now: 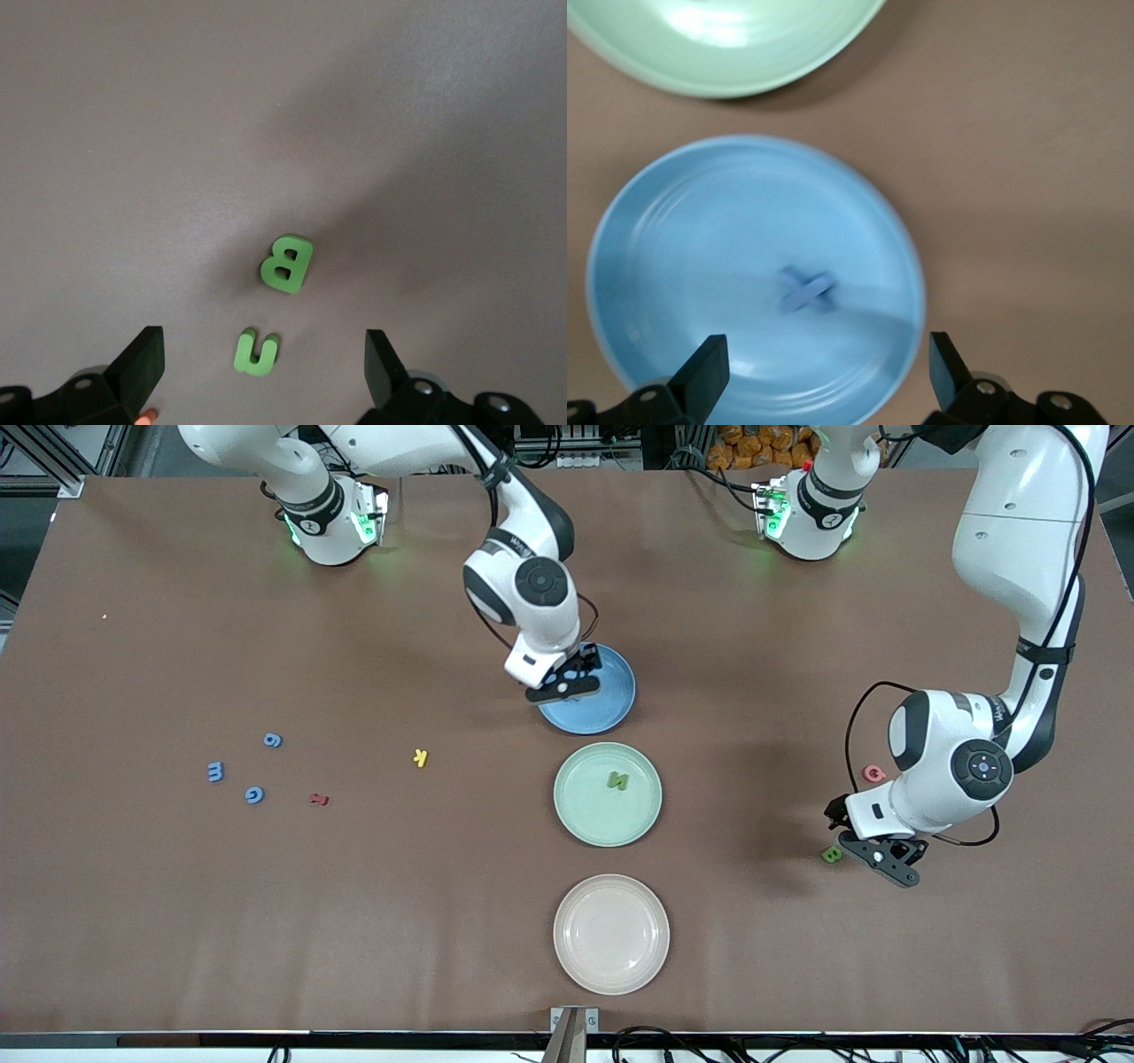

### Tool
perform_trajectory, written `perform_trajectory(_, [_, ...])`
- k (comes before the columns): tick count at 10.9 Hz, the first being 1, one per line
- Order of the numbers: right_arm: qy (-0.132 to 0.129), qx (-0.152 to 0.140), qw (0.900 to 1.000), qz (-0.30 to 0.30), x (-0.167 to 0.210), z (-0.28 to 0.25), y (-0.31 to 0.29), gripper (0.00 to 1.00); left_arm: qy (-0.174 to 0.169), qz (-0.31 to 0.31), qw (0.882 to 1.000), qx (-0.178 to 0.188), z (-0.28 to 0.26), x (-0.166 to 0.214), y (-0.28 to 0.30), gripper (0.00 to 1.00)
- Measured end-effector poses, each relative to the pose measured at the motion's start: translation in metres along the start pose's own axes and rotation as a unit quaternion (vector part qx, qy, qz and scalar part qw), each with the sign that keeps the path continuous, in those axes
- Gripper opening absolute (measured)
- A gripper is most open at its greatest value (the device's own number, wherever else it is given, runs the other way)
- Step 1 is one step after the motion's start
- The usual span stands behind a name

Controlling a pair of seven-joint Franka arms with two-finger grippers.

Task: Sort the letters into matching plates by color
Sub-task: 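Grasp the green u with the left gripper while the right gripper reaches the 6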

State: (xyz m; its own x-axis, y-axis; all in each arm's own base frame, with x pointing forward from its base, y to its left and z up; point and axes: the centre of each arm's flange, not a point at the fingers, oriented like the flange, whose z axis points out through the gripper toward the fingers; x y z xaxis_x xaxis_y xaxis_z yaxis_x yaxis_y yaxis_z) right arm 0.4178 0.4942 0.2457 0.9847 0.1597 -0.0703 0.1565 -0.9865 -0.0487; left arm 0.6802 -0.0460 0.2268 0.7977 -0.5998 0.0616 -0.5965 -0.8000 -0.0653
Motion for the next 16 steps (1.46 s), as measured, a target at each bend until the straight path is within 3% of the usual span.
perform_trajectory(4, [0.009,-0.010,0.998,0.063,0.063,-0.012,0.086,1.00,0.001,0.046,0.999,-0.001,0.013,-0.009,-0.005,1.00])
perform_trajectory(9, [0.046,-0.013,0.987,0.155,0.126,-0.056,0.217,1.00,-0.010,0.094,0.995,-0.011,0.031,-0.022,-0.006,0.95])
perform_trajectory(13, [0.064,-0.018,0.978,0.197,0.151,-0.079,0.323,1.00,-0.014,0.095,0.995,-0.015,0.036,-0.029,-0.009,0.87])
perform_trajectory(16, [0.073,-0.023,0.978,0.193,0.158,-0.090,0.407,1.00,-0.017,0.096,0.995,-0.019,0.041,-0.031,-0.008,0.84])
